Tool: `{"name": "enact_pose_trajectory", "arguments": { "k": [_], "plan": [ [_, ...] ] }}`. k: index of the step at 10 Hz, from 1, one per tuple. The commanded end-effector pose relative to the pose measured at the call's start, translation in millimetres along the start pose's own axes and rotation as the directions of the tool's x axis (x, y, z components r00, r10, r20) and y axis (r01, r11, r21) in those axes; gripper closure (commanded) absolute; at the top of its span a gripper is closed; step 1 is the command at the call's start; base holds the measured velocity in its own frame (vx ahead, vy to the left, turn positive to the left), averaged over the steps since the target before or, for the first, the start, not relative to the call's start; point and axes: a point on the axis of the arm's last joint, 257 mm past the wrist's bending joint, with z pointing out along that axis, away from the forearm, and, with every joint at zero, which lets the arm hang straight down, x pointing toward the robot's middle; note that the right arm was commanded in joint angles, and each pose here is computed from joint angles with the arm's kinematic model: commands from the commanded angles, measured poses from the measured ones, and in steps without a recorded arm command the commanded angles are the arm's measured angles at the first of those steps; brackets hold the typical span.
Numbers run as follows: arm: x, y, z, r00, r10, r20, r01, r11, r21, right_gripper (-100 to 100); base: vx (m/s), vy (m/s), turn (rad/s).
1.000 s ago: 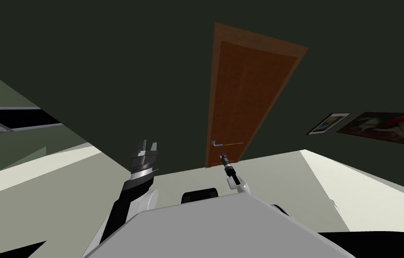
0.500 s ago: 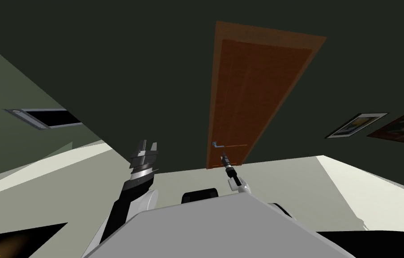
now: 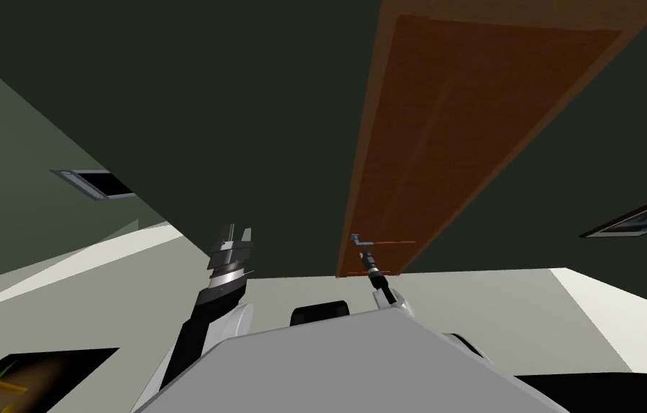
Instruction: Pull the door open
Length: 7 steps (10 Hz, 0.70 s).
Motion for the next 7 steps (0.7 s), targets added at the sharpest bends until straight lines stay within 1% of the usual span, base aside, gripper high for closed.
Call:
{"name": "enact_pose_trajectory", "arguments": {
  "k": [1, 2, 3, 4, 5, 6, 7],
  "plan": [
    [-3.4, -1.7, -1.2, 1.0, 0.0, 0.003, 0.0, 1.0, 0.001, -100, 0.056, -0.005, -0.015],
    [-29.9, -1.7, -14.0, 0.999, 0.0, 0.033, 0.0, 1.0, 0.0, -100, 0.148, 0.01, 0.235],
    [-29.9, -1.7, -14.0, 0.999, 0.0, 0.033, 0.0, 1.0, 0.0, -100, 0.169, 0.005, 0.102],
    [-29.9, -1.7, -14.0, 0.999, 0.0, 0.033, 0.0, 1.0, 0.0, -100, 0.075, 0.003, -0.026],
    [-49.4, -0.9, -23.9, 0.998, -0.001, 0.055, 0.001, 1.0, -0.001, -100, 0.128, -0.007, 0.15],
    [-47.9, 5.8, -19.8, 0.999, -0.002, 0.05, 0.003, 1.0, -0.018, -100, 0.143, -0.001, 0.071],
    [-49.4, -0.9, -23.9, 0.998, -0.001, 0.055, 0.001, 1.0, -0.001, -100, 0.081, 0.012, -0.013]
  ]
}}
